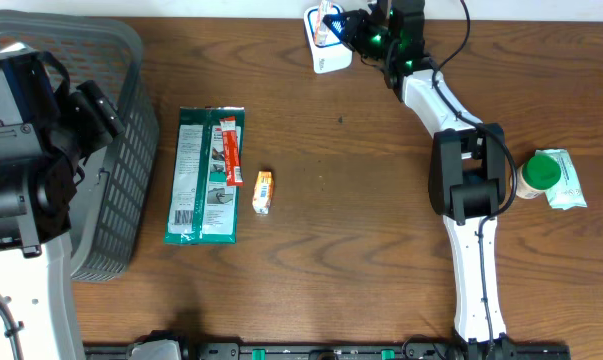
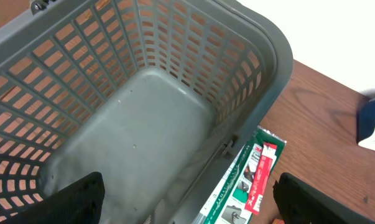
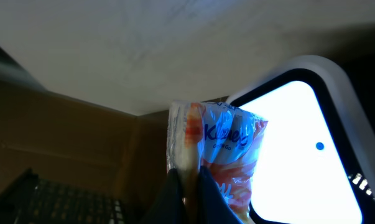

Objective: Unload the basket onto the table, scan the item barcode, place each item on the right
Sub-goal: 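Lift the Kleenex pack and hold it in front of the scanner, then carry the Kleenex pack right and drop it beside the jar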

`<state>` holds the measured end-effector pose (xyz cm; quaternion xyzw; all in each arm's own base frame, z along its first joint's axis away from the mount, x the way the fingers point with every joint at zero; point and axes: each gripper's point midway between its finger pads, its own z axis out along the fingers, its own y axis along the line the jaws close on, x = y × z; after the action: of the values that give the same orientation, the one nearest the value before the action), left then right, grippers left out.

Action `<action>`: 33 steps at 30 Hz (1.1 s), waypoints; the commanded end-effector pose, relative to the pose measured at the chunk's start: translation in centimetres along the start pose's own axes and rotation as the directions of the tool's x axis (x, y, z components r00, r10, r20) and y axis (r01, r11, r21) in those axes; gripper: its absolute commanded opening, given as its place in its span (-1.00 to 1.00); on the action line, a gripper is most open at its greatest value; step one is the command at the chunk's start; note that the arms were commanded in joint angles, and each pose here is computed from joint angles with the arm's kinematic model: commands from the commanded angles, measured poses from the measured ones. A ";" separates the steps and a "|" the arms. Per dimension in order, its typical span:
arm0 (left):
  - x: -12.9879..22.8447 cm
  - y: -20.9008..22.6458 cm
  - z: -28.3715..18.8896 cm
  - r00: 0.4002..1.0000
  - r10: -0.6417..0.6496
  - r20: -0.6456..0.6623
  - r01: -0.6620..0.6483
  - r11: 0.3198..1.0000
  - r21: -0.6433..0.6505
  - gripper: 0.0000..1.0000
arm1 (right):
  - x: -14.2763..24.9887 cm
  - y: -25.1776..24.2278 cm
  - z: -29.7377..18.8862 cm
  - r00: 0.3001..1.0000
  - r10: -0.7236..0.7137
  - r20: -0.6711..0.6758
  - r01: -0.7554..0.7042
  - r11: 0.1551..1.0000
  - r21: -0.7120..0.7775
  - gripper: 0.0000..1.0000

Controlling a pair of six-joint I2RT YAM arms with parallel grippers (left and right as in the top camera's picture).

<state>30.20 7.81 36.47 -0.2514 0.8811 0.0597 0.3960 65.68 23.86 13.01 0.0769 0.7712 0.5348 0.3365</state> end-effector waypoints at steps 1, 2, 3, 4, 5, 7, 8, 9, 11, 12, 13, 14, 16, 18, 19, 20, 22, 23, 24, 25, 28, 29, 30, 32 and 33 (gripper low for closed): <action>-0.2 0.3 -0.1 1.000 -0.005 0.005 0.005 1.000 -0.011 0.76 | -0.7 1.0 -0.9 0.999 -0.010 -0.030 0.007 0.996 -0.083 -0.98; -0.2 0.3 -0.1 1.000 -0.005 0.005 0.005 1.000 -0.011 0.76 | -0.9 1.7 -1.2 0.999 -0.002 -0.041 -0.003 0.995 -0.104 -0.98; -0.2 0.3 -0.1 1.000 -0.005 0.005 0.005 1.000 -0.011 0.76 | -1.0 2.2 -1.4 0.999 0.008 -0.050 -0.014 0.993 -0.115 -0.98; -0.2 0.3 -0.1 1.000 -0.005 0.005 0.005 1.000 -0.011 0.76 | -1.2 2.8 -1.7 0.999 0.002 -0.054 -0.009 0.992 -0.127 -0.97; -0.2 0.3 -0.1 1.000 -0.005 0.005 0.005 1.000 -0.011 0.76 | -1.5 3.8 -2.1 0.998 -0.009 -0.058 0.001 0.990 -0.142 -0.97; -0.2 0.3 -0.1 1.000 -0.005 0.005 0.005 1.000 -0.011 0.76 | -2.0 5.7 -2.8 0.998 -0.024 -0.059 0.014 0.987 -0.159 -0.98; -0.2 0.3 -0.1 1.000 -0.005 0.005 0.005 1.000 -0.011 0.77 | -2.3 6.8 -3.2 0.998 -0.028 -0.063 0.018 0.986 -0.164 -0.98; -0.2 0.3 -0.1 1.000 -0.005 0.005 0.005 1.000 -0.011 0.77 | -2.5 8.1 -3.8 0.997 -0.037 -0.066 0.026 0.986 -0.167 -0.97; -0.2 0.3 -0.1 1.000 -0.005 0.005 0.005 1.000 -0.011 0.76 | -2.7 10.3 -4.8 0.995 -0.060 -0.077 0.048 0.987 -0.155 -0.97; -0.2 0.3 -0.1 1.000 -0.005 0.005 0.005 1.000 -0.011 0.76 | -2.7 11.2 -5.3 0.994 -0.075 -0.083 0.062 0.987 -0.148 -0.98; -0.2 0.3 -0.1 1.000 -0.005 0.005 0.005 1.000 -0.011 0.76 | -2.4 12.2 -6.0 0.990 -0.100 -0.099 0.087 0.988 -0.130 -0.97; -0.2 0.3 -0.1 1.000 -0.005 0.005 0.005 1.000 -0.011 0.76 | -1.9 13.1 -6.7 0.985 -0.124 -0.121 0.110 0.988 -0.112 -0.98; -0.2 0.3 -0.1 1.000 -0.005 0.005 0.005 1.000 -0.011 0.76 | -0.6 14.2 -8.2 0.971 -0.169 -0.171 0.160 0.985 -0.068 -0.97; -0.2 0.3 -0.1 1.000 -0.005 0.005 0.005 1.000 -0.011 0.76 | 1.0 15.2 -10.2 0.948 -0.219 -0.231 0.223 0.975 -0.012 -0.97; -0.2 0.3 -0.1 1.000 -0.005 0.005 0.005 1.000 -0.011 0.76 | 1.6 15.5 -11.2 0.938 -0.233 -0.256 0.246 0.969 0.021 -0.97; -0.2 0.3 -0.1 1.000 -0.005 0.005 0.005 1.000 -0.011 0.76 | 2.6 15.3 -12.4 0.928 -0.231 -0.294 0.262 0.962 0.071 -0.97; -0.2 0.3 -0.1 1.000 -0.005 0.005 0.005 1.000 -0.011 0.76 | 4.4 14.9 -15.0 0.909 -0.205 -0.362 0.283 0.943 0.177 -0.97; -0.2 0.3 -0.1 1.000 -0.005 0.005 0.005 1.000 -0.011 0.76 | 5.6 14.4 -16.9 0.893 -0.181 -0.412 0.300 0.922 0.246 -0.97; -0.2 0.3 -0.1 1.000 -0.005 0.005 0.005 1.000 -0.011 0.76 | 6.4 13.8 -18.2 0.882 -0.161 -0.443 0.313 0.902 0.296 -0.98; -0.2 0.3 -0.1 1.000 -0.005 0.005 0.005 1.000 -0.011 0.76 | 7.2 13.0 -19.7 0.871 -0.130 -0.474 0.328 0.872 0.363 -0.97; -0.2 0.3 -0.1 1.000 -0.005 0.005 0.005 1.000 -0.011 0.76 | 8.6 9.8 -24.3 0.849 -0.002 -0.528 0.364 0.727 0.582 -0.97; -0.2 0.3 -0.1 1.000 -0.005 0.005 0.005 1.000 -0.011 0.76 | 9.1 9.0 -25.6 0.840 0.036 -0.541 0.376 0.681 0.629 -0.97; -0.2 0.3 -0.1 1.000 -0.005 0.005 0.005 1.000 -0.011 0.76 | 9.7 8.3 -26.9 0.827 0.079 -0.556 0.387 0.638 0.666 -0.98; -0.2 0.3 -0.1 1.000 -0.005 0.005 0.005 1.000 -0.011 0.76 | 10.9 7.5 -28.3 0.802 0.146 -0.578 0.393 0.600 0.697 -0.98; -0.2 0.3 -0.1 1.000 -0.005 0.005 0.005 1.000 -0.011 0.76 | 11.7 7.1 -28.9 0.787 0.181 -0.589 0.394 0.587 0.707 -0.98</action>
<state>30.20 7.81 36.41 -0.2514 0.8817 0.0598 0.3948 38.94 13.22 22.23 0.0120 0.9773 0.2033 0.0588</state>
